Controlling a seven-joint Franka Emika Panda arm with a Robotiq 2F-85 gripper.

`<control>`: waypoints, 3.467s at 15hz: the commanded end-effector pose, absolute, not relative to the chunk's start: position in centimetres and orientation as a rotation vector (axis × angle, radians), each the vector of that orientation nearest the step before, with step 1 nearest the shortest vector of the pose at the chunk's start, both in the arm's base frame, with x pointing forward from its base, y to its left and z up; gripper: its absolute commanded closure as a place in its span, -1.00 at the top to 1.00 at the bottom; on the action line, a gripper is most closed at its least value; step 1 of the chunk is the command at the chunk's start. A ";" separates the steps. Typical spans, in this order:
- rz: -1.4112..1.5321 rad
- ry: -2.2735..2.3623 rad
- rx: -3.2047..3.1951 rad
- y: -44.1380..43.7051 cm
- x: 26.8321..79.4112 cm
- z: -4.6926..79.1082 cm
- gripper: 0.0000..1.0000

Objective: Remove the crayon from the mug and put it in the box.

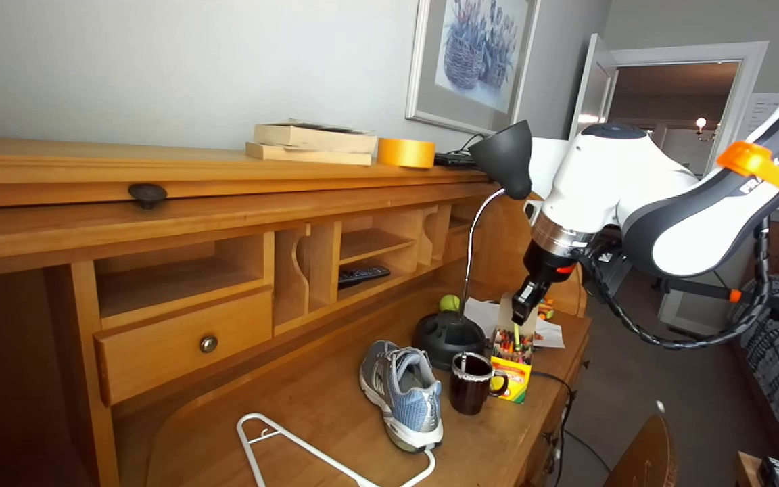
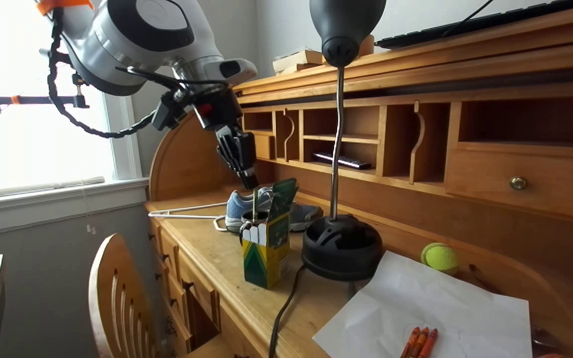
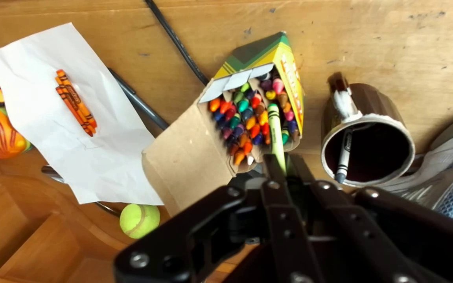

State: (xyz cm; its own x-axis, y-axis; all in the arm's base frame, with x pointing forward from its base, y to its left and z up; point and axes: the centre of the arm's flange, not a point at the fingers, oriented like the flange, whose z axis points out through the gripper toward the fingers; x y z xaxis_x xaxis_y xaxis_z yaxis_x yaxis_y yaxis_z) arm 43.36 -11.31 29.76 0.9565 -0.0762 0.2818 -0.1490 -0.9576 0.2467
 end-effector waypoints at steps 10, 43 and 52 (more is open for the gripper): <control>0.409 -0.166 2.834 -11.9 44.2 27.3 -0.95; 0.322 -0.180 2.862 -12.4 44.8 23.5 -0.27; 0.365 -0.190 2.853 -12.1 44.6 25.2 1.00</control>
State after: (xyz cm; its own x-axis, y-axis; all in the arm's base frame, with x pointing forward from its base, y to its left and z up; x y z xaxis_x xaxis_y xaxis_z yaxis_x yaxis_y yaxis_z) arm 44.74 -12.53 24.40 0.9681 -0.1003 0.2298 -0.1551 -0.9596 0.2345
